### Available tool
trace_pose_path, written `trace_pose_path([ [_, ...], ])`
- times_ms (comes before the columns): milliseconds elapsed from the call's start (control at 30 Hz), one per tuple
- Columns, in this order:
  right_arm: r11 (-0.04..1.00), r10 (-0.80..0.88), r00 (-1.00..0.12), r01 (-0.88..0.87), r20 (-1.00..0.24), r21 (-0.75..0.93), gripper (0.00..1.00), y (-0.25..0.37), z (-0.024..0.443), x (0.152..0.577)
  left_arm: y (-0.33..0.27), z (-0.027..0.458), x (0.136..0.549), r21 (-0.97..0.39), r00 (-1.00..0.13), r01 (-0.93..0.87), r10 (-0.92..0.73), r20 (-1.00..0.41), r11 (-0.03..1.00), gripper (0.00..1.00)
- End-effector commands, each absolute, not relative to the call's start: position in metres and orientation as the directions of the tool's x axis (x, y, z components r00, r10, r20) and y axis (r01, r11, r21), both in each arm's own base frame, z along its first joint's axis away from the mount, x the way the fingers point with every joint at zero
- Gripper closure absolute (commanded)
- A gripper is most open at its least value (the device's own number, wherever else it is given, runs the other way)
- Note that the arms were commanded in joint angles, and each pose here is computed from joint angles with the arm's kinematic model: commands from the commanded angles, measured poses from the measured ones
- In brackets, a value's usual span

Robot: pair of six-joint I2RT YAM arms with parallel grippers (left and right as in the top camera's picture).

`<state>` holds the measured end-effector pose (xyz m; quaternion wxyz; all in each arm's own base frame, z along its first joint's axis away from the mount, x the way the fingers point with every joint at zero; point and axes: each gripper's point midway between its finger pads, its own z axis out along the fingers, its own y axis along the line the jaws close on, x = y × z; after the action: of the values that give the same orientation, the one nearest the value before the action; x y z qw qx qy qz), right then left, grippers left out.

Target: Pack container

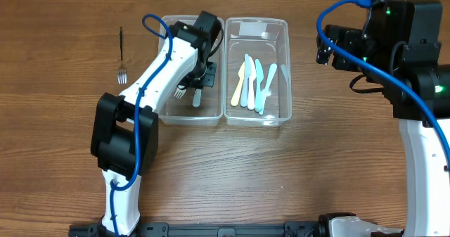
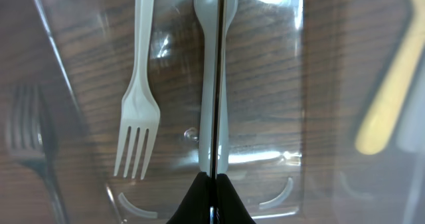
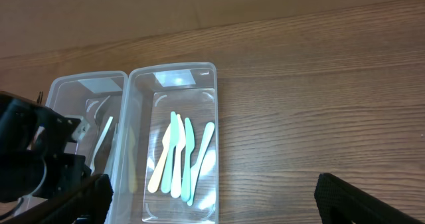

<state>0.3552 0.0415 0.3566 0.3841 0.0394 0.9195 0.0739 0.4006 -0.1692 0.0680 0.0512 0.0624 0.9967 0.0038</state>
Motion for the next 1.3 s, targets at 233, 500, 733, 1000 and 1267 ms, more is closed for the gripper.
trace_pose_path([
  [233, 0.988, 0.129, -0.695, 0.025, -0.707, 0.156, 0.00, 0.038, 0.358, 0.357, -0.141, 0.088, 0.404, 0.026, -0.995, 0.050, 0.052, -0.087, 0.998, 0.70],
  [500, 0.988, 0.129, -0.695, 0.025, -0.707, 0.156, 0.00, 0.038, 0.358, 0.357, -0.093, 0.141, 0.416, 0.024, -0.994, -0.061, -0.058, -0.097, 0.998, 0.75],
  [733, 0.988, 0.129, -0.695, 0.025, -0.707, 0.156, 0.00, 0.038, 0.358, 0.357, -0.025, 0.174, 0.449, -0.002, -0.952, -0.216, -0.211, -0.220, 0.976, 0.14],
  [1000, 0.988, 0.129, -0.695, 0.025, -0.707, 0.155, 0.00, 0.038, 0.358, 0.357, 0.053, 0.125, 0.474, 0.005, -0.912, -0.362, -0.353, -0.209, 0.932, 0.16],
  [1267, 0.988, 0.129, -0.695, 0.025, -0.707, 0.156, 0.00, 0.038, 0.358, 0.357, 0.063, 0.038, 0.469, 0.050, -0.961, -0.278, -0.276, -0.031, 0.959, 0.29],
])
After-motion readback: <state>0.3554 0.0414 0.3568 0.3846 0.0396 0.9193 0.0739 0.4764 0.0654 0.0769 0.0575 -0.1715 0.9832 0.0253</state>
